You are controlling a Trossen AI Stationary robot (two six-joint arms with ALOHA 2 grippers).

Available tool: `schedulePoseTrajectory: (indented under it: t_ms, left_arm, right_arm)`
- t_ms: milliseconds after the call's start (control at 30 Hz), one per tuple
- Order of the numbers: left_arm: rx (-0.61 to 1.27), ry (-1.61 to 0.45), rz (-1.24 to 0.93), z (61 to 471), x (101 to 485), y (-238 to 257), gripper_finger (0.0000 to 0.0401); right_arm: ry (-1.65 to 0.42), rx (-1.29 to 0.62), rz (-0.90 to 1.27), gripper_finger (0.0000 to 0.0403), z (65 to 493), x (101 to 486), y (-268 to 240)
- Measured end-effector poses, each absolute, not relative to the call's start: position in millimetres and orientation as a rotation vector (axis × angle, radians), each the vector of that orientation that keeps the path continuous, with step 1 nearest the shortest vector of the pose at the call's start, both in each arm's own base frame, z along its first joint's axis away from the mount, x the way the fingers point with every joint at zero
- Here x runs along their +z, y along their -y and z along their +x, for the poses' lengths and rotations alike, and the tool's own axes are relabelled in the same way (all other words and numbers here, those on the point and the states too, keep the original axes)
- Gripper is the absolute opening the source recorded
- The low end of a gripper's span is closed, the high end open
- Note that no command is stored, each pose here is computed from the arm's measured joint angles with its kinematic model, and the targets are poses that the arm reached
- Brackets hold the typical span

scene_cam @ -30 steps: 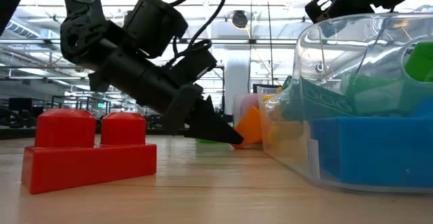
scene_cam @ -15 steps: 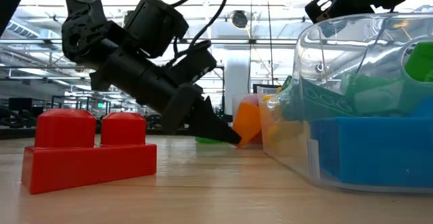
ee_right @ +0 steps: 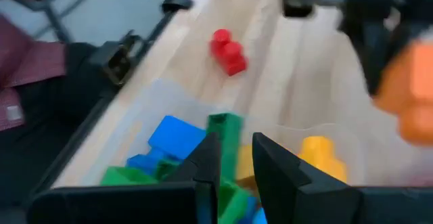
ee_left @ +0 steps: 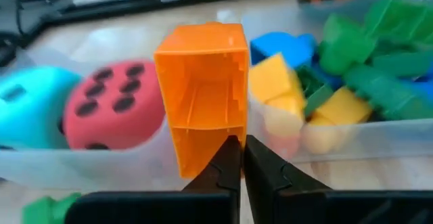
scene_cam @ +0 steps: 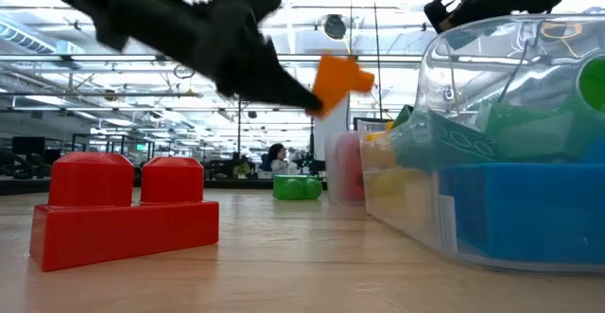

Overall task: Pick & Place Toys
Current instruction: Put the orange 1 stud game piece into the bottom transparent bin

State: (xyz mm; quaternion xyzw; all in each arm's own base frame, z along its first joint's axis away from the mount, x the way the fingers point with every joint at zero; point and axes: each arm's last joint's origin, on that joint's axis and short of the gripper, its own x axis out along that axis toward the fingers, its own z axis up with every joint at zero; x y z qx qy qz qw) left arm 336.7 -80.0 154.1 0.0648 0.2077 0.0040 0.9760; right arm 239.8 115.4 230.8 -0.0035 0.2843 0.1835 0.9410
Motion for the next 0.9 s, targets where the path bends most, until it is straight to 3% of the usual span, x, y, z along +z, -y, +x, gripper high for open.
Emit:
schedulePoseTrajectory:
  t_ms: [167, 333, 700, 800, 900]
  left_arm:
    - [0.009, -0.347, 0.127, 324.9, 185.6, 90.5, 0.0009]
    - [-0.024, -0.278, 0.135, 321.0, 196.7, 102.0, 0.0005]
    - [-0.039, -0.255, 0.142, 319.9, 198.9, 107.2, 0.0009]
    - [-0.040, -0.268, 0.147, 319.6, 197.7, 107.1, 0.0004]
    - [-0.040, -0.274, 0.146, 319.4, 197.0, 107.0, 0.0008]
  right_arm:
    - [-0.512, 0.114, -0.074, 0.0064, 244.6, 232.2, -108.8]
    - [-0.410, -0.119, -0.103, 0.0098, 263.9, 227.4, -98.7]
    - [-0.263, 0.092, -0.041, 0.0276, 309.3, 201.4, -89.9]
    - [-0.241, 0.075, -0.077, 0.0289, 309.2, 204.5, -89.0]
    - [-0.214, 0.055, -0.087, 0.0278, 306.0, 212.5, -89.5]
